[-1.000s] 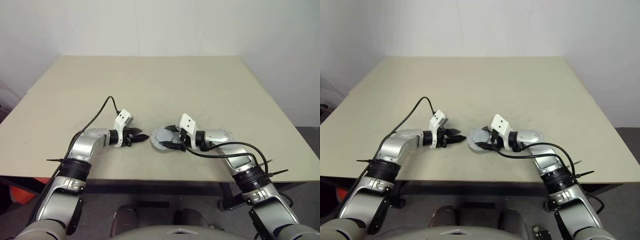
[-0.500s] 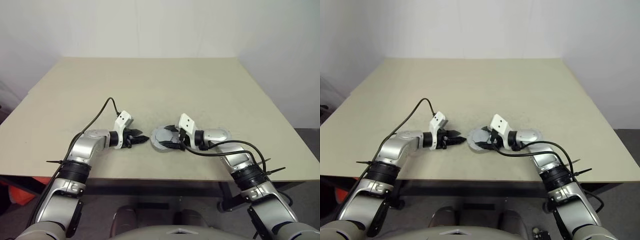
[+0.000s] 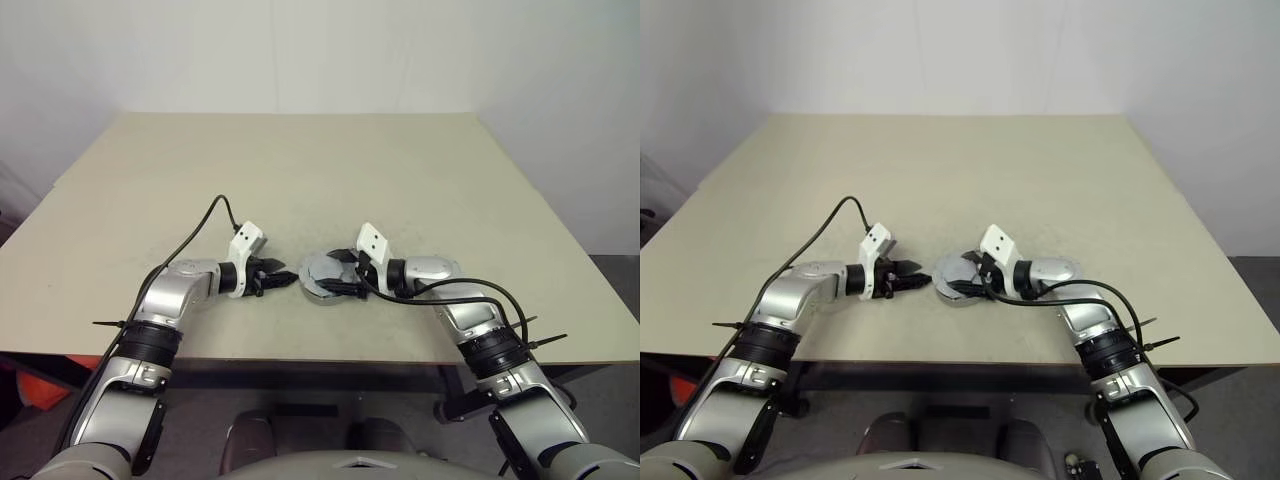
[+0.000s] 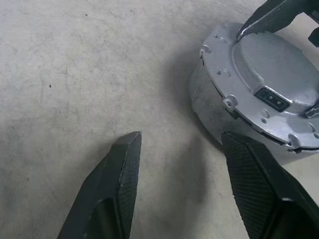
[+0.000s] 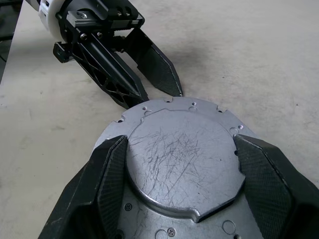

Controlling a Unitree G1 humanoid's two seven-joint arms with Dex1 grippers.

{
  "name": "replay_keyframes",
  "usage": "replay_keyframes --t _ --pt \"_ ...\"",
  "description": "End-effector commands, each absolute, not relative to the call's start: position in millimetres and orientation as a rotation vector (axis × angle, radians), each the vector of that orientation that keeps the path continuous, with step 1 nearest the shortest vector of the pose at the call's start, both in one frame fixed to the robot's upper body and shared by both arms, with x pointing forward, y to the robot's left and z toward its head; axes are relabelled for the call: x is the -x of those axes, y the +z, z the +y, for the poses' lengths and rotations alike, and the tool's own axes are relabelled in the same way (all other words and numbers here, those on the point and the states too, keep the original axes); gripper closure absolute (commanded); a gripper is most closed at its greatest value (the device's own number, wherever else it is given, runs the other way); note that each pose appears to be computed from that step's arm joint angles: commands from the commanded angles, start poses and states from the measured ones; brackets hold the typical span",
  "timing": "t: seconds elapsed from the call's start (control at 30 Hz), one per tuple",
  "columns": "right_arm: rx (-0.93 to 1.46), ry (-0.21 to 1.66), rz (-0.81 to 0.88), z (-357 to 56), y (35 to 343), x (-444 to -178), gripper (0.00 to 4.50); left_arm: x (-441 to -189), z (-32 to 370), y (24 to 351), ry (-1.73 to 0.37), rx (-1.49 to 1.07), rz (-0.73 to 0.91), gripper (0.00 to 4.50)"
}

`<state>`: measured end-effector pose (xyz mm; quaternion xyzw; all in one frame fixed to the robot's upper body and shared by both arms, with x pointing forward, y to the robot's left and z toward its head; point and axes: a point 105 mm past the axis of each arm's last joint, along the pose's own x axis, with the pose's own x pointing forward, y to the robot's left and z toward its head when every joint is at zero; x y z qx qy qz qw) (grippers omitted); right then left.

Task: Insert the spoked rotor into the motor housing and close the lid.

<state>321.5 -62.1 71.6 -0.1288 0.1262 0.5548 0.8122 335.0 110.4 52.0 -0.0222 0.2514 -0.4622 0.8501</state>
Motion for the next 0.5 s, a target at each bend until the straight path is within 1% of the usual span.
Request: replay_keyframes --t 0.03,0.5 --pt "0.308 1.19 0.23 -59.3 79.2 -323.0 1.56 -340.3 109.9 65.6 -0.981 0.025 0.481 1.77" --pt "0.373 1.221 0.222 -65.1 79.5 -313.5 1.56 -342.0 110.6 66.0 -0.978 0.019 0.476 1.77"
